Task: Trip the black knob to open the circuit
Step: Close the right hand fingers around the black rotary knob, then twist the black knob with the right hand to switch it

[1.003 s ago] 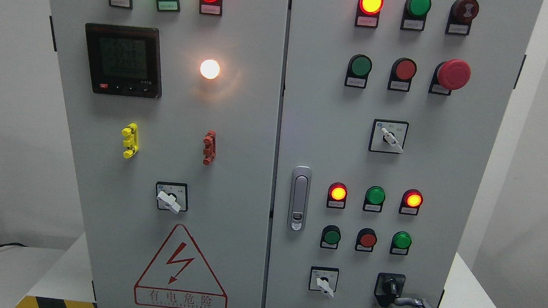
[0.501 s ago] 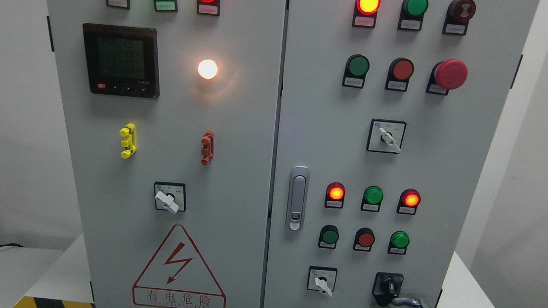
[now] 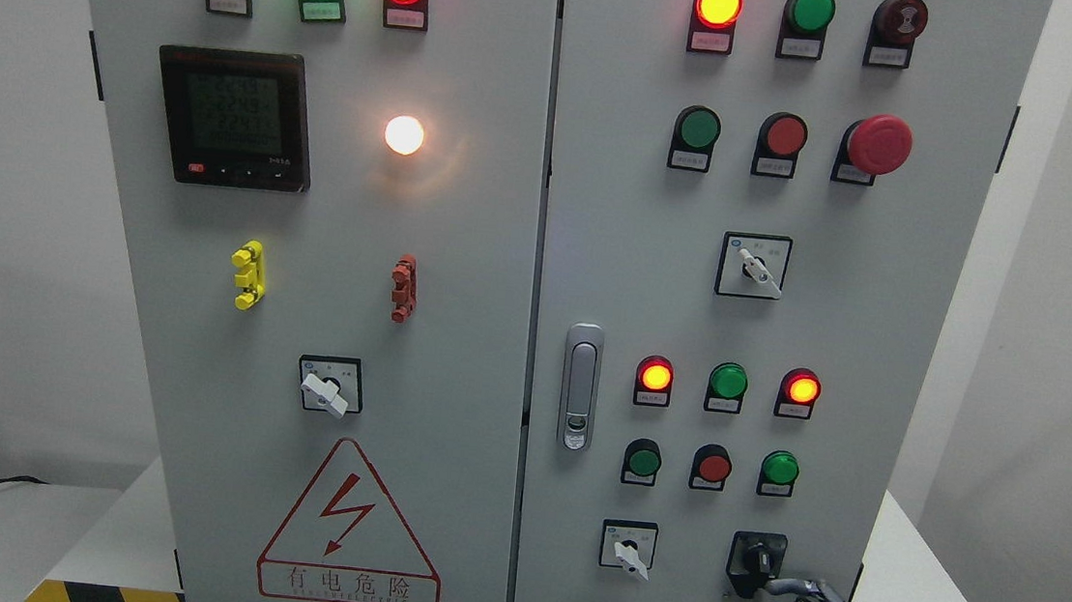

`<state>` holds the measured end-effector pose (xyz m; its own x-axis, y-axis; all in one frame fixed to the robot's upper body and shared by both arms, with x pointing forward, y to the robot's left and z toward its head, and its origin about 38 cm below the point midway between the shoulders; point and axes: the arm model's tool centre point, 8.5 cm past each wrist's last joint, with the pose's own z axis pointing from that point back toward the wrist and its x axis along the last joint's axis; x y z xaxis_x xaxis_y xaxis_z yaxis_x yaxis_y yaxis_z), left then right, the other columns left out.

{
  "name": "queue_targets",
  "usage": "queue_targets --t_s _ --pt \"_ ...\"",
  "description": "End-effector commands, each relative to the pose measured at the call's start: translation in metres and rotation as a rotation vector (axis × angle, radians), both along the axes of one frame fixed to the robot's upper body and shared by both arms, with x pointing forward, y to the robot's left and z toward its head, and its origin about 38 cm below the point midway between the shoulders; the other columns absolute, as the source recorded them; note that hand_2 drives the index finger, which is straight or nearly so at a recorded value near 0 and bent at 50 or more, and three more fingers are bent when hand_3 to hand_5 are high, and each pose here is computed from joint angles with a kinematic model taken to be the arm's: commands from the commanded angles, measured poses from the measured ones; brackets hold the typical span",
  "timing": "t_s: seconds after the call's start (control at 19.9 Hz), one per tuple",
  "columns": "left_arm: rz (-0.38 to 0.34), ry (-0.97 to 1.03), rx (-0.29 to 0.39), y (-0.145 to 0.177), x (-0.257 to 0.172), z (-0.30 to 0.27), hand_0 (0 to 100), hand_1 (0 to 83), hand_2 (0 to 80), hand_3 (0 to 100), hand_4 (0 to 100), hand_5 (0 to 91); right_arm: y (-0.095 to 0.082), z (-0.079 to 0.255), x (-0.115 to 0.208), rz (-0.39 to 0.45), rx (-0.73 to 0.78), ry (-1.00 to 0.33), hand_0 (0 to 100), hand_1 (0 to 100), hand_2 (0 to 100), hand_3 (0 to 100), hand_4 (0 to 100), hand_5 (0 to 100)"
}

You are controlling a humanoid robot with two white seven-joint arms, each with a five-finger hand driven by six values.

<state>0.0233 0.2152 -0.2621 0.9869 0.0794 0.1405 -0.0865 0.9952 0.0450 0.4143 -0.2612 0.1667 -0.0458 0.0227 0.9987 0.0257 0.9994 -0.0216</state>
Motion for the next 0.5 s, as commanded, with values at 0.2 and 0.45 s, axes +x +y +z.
queue_targets --t_s 0.2,0.45 --pt "-0.031 -0.001 0.000 -0.0002 0.0003 0.0000 12 38.9 0.0 0 0 0.0 0.0037 -0.0038 0.0025 0.004 -0.001 0.013 45 78 48 84 77 81" --pt "-0.031 -0.001 0.000 -0.0002 0.0003 0.0000 12 38.9 0.0 0 0 0.0 0.0086 -0.0059 0.0019 0.018 -0.002 0.019 45 78 48 84 77 81"
